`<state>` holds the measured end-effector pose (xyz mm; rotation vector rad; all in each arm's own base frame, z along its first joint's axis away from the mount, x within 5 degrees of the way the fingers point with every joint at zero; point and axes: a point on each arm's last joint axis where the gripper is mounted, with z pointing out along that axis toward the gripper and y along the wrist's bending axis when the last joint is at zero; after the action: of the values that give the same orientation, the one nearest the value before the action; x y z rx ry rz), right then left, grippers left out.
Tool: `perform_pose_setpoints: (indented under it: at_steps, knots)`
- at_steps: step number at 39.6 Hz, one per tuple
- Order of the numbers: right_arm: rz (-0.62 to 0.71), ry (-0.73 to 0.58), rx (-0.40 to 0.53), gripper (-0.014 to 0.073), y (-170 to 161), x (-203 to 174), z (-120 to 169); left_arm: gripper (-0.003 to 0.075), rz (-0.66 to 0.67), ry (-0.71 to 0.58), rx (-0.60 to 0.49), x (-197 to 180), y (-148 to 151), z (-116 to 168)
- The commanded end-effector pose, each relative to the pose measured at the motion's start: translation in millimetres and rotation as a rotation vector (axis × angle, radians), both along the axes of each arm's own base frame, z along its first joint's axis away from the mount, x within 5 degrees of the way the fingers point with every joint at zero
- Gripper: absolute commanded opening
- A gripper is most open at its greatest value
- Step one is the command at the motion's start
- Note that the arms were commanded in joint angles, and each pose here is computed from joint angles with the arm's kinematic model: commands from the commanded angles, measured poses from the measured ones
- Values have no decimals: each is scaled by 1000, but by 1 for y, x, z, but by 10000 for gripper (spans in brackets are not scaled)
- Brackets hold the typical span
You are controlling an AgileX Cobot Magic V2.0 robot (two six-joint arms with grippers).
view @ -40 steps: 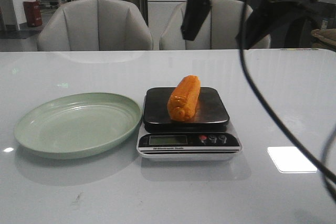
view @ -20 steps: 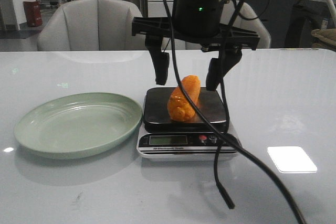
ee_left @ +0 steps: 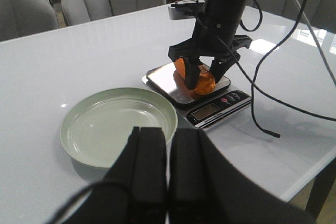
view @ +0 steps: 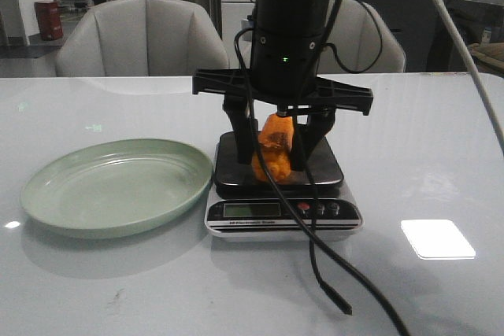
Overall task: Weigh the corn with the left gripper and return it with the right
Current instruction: 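Carry the corn with the right gripper back onto the green plate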
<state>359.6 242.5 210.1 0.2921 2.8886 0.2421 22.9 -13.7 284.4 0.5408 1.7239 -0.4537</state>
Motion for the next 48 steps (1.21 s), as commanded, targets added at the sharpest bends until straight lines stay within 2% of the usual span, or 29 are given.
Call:
perform_pose_setpoints:
  at_steps: [1,7,12,31,34,37,41,48]
  knots:
    - [3,-104,99,231,7,1,45,113,-7,-73,-54,0,-1,14]
    - [79,-167,159,231,30,-6,65,113,-7,-73,-54,0,-1,14]
    - [134,-217,199,231,51,-16,67,113,-7,-73,-54,0,-1,14]
    - [221,-264,293,243,105,-31,36,113,-7,-73,-54,0,-1,14]
    - [223,-265,305,297,110,-31,31,113,-7,-73,-54,0,-1,14]
    - [226,-267,313,442,114,-32,26,113,-7,-73,-54,0,-1,14]
    - [228,-271,316,556,115,-32,25,113,-7,-73,-54,0,-1,14]
    - [222,-266,311,588,110,-32,35,113,-7,-73,-54,0,-1,14]
